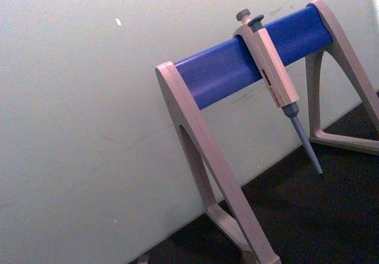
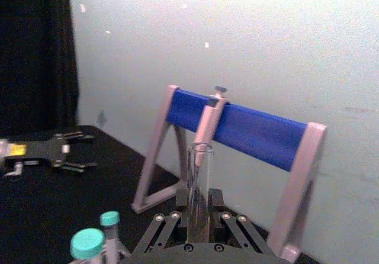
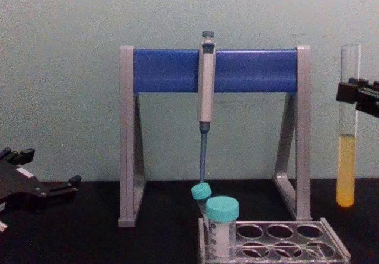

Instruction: Pick up the test tube from the test tube rack, shake it, then place it back into the test tube rack.

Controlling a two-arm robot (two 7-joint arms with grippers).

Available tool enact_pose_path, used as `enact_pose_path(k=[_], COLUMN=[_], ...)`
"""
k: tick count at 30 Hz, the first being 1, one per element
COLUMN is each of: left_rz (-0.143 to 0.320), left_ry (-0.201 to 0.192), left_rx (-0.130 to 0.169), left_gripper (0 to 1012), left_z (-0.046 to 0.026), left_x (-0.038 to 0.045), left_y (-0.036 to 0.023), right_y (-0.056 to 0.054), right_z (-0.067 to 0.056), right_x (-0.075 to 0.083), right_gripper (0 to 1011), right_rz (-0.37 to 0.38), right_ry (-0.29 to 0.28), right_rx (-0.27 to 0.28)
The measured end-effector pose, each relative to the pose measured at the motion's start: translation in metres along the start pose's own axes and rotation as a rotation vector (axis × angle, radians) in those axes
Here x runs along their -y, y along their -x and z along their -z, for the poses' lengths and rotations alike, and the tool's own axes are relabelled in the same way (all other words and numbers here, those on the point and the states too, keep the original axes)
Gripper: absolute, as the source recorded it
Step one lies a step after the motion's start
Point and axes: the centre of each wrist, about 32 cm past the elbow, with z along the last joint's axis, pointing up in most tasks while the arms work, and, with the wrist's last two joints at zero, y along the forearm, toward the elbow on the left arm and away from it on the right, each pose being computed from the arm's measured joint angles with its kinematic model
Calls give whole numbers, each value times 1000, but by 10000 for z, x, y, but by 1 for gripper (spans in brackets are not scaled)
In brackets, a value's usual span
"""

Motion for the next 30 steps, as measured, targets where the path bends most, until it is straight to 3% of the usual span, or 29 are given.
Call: enact_pose_path(k=[6, 11, 22, 25, 30], left_rz=[0, 0, 0, 0, 0], left_ry=[0, 0, 0, 0, 0], left_rx=[0, 0, 0, 0, 0], left_gripper=[1001, 1001, 1001, 1001, 1001], left_z=[0, 0, 0, 0, 0], left_x=[0, 0, 0, 0, 0], left_y=[0, 0, 0, 0, 0], right_y=[6, 11, 41, 18, -7], right_z=[28, 53, 83, 81, 62], right_x=[-103, -197, -342, -316, -231], right_gripper=[227, 227, 227, 227, 227], right_rz=[62, 63, -71, -125, -156], right_ry=[-20, -35, -85, -95, -73], right_rx=[13, 5, -60, -87, -85])
